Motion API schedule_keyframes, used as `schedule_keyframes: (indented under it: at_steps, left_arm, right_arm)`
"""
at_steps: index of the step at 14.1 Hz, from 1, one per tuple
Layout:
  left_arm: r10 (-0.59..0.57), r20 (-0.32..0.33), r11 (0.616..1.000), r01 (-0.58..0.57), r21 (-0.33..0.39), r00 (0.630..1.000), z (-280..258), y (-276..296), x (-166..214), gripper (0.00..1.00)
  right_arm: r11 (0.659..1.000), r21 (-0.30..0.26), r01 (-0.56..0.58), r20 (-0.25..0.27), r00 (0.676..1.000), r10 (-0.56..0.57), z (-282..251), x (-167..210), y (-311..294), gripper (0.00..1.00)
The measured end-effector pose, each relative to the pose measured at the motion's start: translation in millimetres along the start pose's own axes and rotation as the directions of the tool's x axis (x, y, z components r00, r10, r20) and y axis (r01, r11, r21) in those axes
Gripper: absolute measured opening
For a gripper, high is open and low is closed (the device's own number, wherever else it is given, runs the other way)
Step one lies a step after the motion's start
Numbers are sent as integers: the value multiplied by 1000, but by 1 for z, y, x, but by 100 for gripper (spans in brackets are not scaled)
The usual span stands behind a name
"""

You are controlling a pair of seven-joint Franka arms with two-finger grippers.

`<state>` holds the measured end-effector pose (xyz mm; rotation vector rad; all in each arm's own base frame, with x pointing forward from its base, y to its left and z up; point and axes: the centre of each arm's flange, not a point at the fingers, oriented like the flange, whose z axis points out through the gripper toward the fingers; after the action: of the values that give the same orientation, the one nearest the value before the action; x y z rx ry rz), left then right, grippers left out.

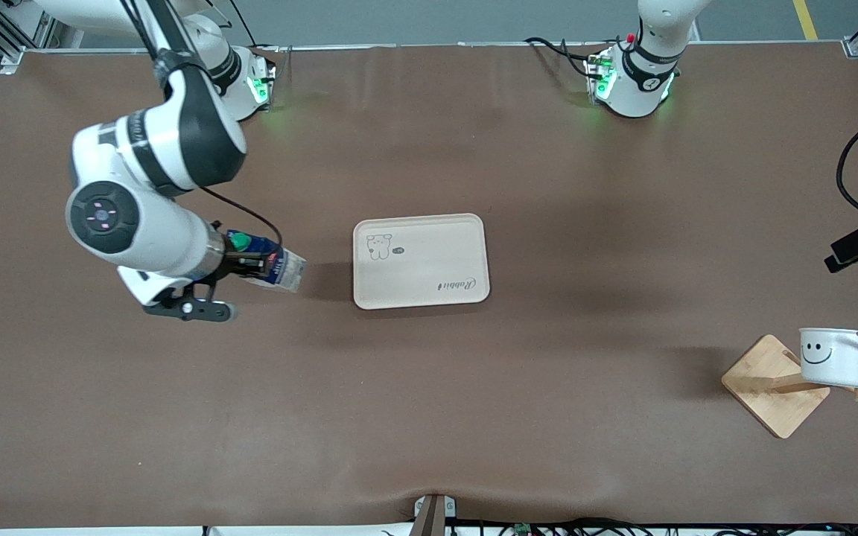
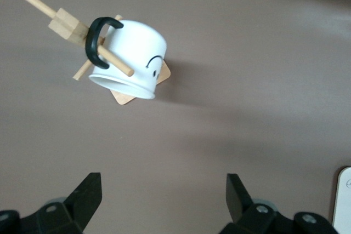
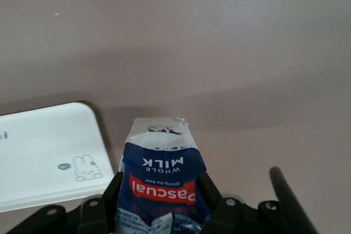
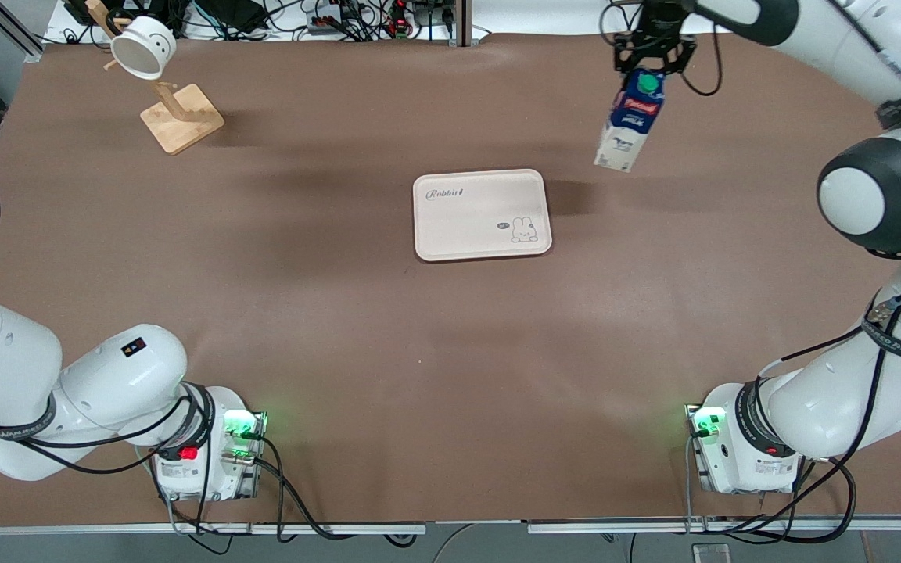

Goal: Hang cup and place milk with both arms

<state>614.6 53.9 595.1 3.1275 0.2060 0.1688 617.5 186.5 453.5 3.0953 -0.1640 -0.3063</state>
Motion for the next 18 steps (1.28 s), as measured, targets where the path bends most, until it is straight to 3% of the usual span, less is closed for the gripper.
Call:
schedule_keyframes:
  at_steps: [6, 12, 18]
  left_arm:
    - [65, -5, 997, -65, 43, 998, -24, 51, -16, 100]
    - [4, 35, 994, -7, 108, 999, -35, 57, -41, 100]
    - [-27, 31, 992, 23, 123, 999, -41, 41, -50, 100]
  right_arm:
    - [996, -26, 86, 24, 996, -85, 5, 10, 117, 59]
    - [986, 10, 165, 9, 986, -165, 48, 24, 237, 59]
    - [983, 18, 182, 41, 982, -183, 99, -5, 252, 59]
